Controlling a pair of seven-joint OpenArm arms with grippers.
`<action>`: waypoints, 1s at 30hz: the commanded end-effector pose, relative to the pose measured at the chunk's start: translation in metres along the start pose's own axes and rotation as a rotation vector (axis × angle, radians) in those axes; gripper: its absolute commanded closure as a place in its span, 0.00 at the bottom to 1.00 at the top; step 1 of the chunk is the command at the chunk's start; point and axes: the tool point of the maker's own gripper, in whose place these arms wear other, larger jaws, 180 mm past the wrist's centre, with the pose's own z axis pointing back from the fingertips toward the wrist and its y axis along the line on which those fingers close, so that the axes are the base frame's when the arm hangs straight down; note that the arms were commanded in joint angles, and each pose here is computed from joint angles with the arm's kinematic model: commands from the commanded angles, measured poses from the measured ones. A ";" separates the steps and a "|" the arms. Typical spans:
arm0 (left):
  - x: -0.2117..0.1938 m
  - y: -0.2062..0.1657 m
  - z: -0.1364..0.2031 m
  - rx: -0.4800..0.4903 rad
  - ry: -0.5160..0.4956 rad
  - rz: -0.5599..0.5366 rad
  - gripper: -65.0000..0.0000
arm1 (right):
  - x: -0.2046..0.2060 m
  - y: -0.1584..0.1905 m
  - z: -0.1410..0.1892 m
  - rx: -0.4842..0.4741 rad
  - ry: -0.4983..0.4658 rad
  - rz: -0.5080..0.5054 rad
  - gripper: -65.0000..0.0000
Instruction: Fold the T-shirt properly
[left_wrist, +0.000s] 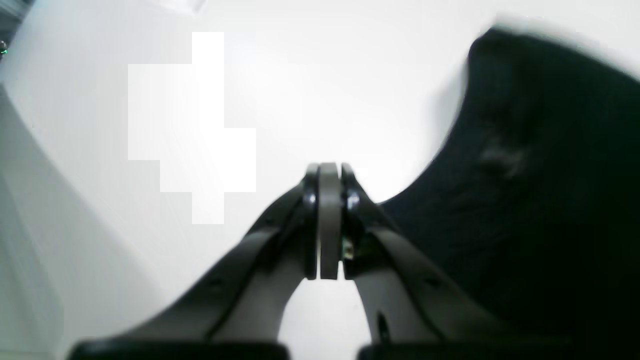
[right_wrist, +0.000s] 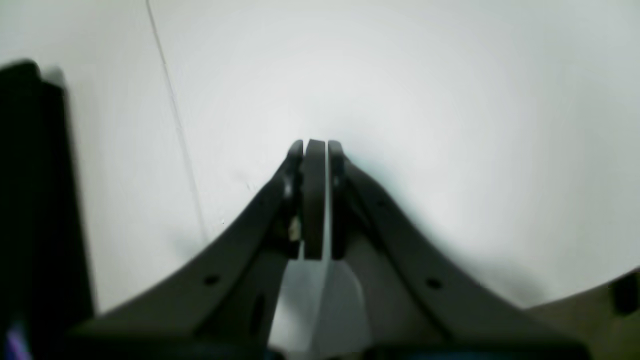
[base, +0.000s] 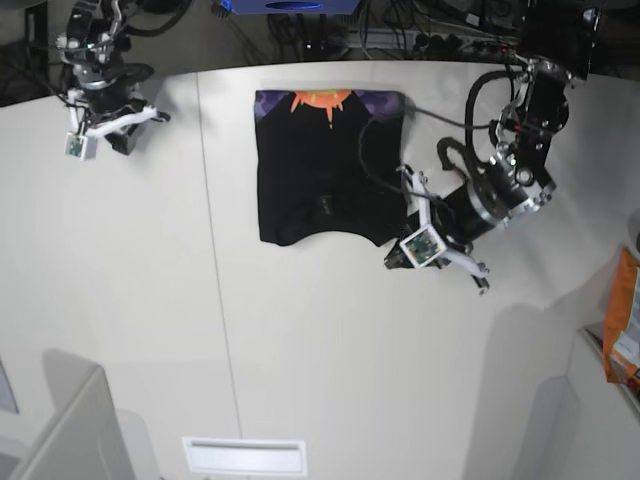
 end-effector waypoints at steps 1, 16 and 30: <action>0.006 -0.001 0.011 0.007 -0.058 0.008 1.00 | 0.012 0.002 0.005 0.021 -0.053 0.029 1.00; -0.039 -0.085 0.104 -0.029 -0.246 0.266 1.00 | -0.028 0.008 0.059 0.121 -0.018 0.148 1.00; -0.109 -0.206 0.174 -0.201 0.036 0.475 1.00 | -0.144 -0.028 0.143 0.053 0.425 0.190 1.00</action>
